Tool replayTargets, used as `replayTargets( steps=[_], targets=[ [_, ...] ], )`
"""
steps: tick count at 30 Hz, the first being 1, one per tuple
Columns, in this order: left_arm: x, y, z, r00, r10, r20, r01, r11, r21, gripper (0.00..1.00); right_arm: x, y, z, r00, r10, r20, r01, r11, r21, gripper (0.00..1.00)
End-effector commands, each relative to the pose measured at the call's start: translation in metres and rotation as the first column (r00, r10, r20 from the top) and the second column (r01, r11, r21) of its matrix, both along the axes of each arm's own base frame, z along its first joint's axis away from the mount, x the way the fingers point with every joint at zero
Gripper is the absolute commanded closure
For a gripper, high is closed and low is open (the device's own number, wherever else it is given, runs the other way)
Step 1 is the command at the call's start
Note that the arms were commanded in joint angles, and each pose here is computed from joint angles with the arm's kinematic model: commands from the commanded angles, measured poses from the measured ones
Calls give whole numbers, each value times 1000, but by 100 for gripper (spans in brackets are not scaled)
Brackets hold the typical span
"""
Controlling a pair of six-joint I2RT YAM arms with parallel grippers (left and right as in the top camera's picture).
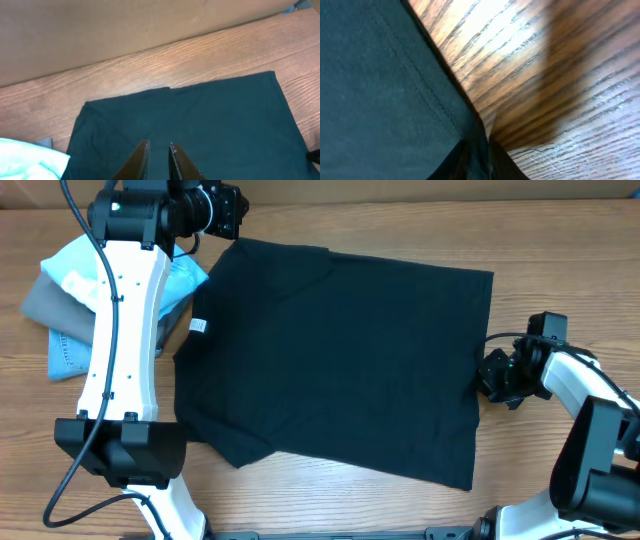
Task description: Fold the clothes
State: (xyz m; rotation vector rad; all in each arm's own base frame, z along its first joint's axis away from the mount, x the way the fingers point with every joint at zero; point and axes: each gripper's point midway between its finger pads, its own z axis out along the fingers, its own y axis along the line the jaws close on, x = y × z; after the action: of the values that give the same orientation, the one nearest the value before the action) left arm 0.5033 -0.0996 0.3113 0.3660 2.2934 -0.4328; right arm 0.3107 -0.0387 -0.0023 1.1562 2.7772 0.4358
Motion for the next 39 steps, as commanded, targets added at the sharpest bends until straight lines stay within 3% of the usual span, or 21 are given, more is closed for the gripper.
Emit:
replayTargets(
  steps=[1,6,13,16,20,21,24,27,31,39],
  targets=[
    [-6,-3,18,999,-26,42,26,1000,-3,83,-19,-28,-21,993,-68,-96,52,986,-159,90],
    [-7,-3,18,999,-26,41,26,1000,-3,83,-10,-59,-16,987,-147,-59,126,956,-266,96],
    [-7,-3,17,999,-26,35,26,1000,-3,83,52,-90,17,967,-156,199,200,954,-223,94],
    [-10,-3,14,1000,-26,16,26,1000,-1,78,63,-116,33,947,-191,257,259,929,-263,89],
    [-19,-2,10,999,-30,-19,30,1000,5,73,71,-123,65,941,-151,304,218,956,-199,65],
    [-22,0,10,999,-25,-25,26,1000,11,70,73,-124,77,936,-143,323,207,963,-173,63],
    [-30,12,18,1000,17,-18,-16,999,47,53,73,-119,120,912,-111,394,161,982,-96,59],
    [-44,23,34,998,59,6,-59,994,89,48,64,-101,152,898,-97,430,115,993,-16,55],
    [-73,43,42,990,140,-15,-135,976,171,42,36,-75,162,926,-37,376,40,999,0,56],
    [-134,41,-13,909,183,-373,-127,978,168,42,14,-46,203,897,52,439,-41,999,-34,53]
  ],
)
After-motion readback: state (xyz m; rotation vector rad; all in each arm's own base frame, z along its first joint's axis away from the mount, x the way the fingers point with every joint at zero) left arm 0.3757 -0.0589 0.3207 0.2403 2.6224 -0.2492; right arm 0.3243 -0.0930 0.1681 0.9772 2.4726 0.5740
